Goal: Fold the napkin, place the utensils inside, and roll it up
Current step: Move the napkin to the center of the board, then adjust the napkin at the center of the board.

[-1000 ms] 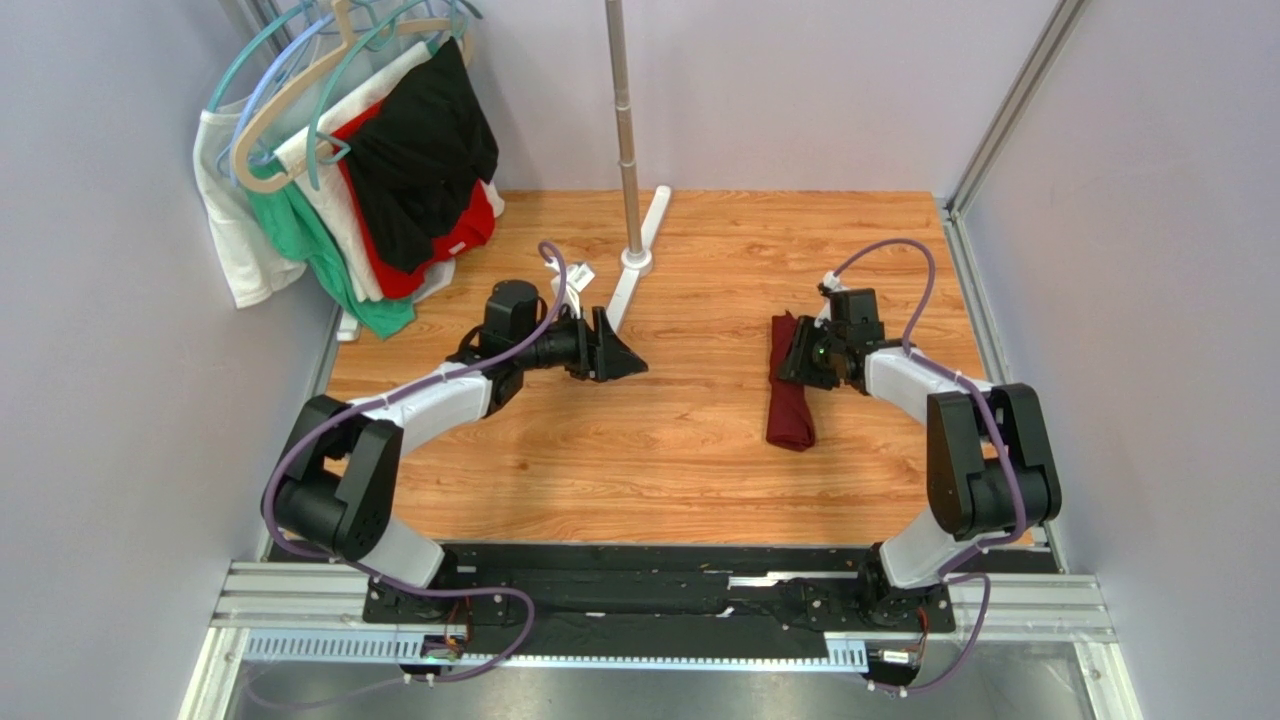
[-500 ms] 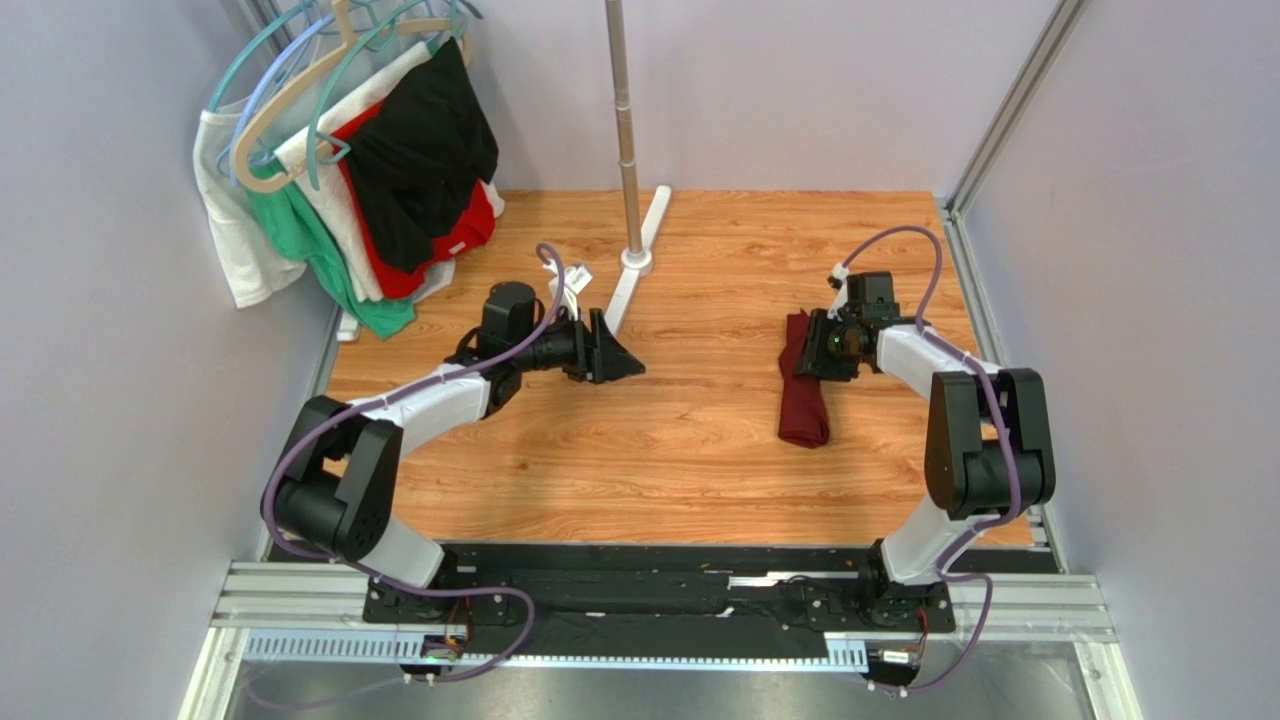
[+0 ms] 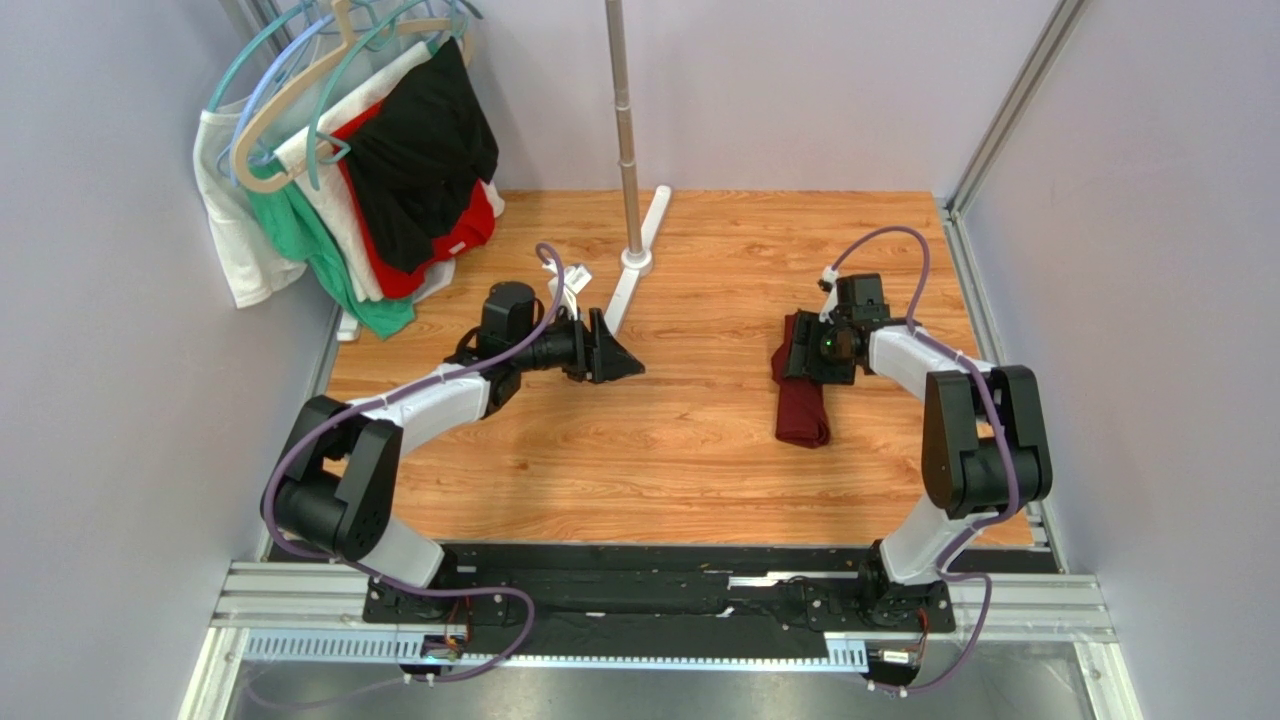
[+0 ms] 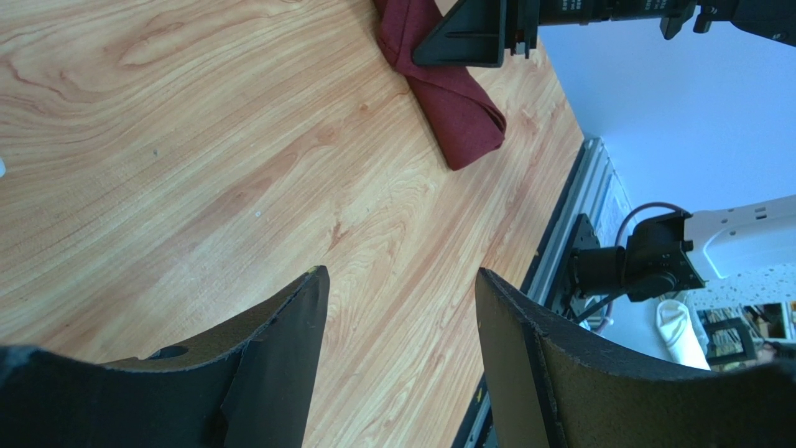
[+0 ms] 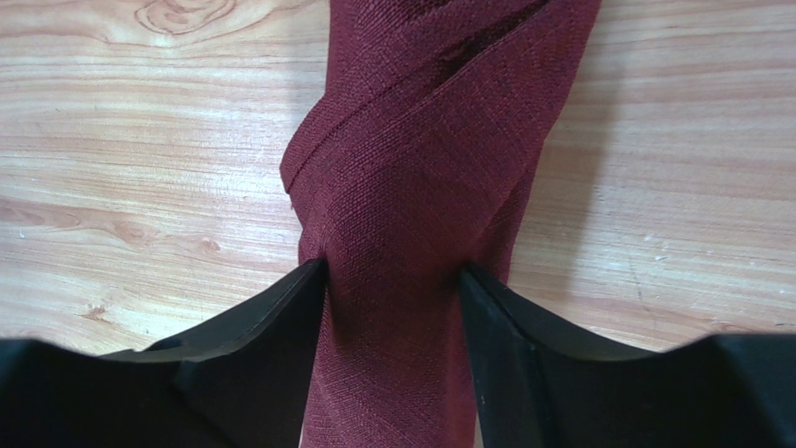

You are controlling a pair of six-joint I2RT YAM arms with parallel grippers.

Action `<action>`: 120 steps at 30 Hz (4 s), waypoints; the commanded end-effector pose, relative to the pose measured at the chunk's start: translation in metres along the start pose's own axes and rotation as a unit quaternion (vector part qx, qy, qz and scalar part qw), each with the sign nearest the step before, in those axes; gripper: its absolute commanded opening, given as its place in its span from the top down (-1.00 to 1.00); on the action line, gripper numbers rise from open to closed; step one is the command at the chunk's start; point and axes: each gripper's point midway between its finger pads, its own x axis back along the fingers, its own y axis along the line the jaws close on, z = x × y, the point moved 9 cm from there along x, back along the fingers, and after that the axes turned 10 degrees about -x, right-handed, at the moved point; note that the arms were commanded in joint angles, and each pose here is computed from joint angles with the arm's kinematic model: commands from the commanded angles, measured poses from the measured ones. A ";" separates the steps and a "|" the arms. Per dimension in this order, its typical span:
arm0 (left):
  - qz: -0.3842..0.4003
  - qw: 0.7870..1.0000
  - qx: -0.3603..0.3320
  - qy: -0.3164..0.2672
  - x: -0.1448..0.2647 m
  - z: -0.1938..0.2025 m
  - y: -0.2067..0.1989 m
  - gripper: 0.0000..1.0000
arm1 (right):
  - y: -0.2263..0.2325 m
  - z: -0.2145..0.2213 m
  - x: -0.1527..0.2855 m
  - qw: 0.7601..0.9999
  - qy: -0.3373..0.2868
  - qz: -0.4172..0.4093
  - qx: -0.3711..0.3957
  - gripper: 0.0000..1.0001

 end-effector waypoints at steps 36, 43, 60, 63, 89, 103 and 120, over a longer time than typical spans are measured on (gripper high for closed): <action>-0.016 0.999 -0.037 -0.032 0.018 -0.011 -0.009 -0.52 | 0.037 -0.005 0.056 0.996 -0.082 0.013 0.017 -0.56; -0.029 0.998 -0.043 -0.024 0.018 -0.010 -0.007 -0.52 | 0.048 0.007 0.036 0.997 -0.064 0.016 0.033 -0.19; 0.034 0.997 -0.064 0.003 -0.063 -0.021 -0.024 -0.50 | 0.066 -0.006 0.077 0.994 -0.098 -0.050 0.019 -0.55; 0.058 0.995 -0.075 0.016 -0.100 -0.024 -0.034 -0.53 | 0.040 -0.011 0.077 0.994 -0.086 -0.058 -0.019 -0.65; 0.095 0.990 -0.088 0.054 -0.259 0.014 0.000 -0.79 | -0.023 0.000 0.070 0.983 -0.088 -0.098 -0.131 -0.72; 0.127 0.986 -0.065 0.083 -0.272 0.024 -0.005 -0.52 | -0.030 0.003 0.051 0.983 -0.073 -0.090 -0.145 -0.71; 0.139 0.984 -0.050 0.100 -0.275 0.027 -0.012 0.62 | -0.032 0.002 0.043 0.983 -0.066 -0.087 -0.150 -0.71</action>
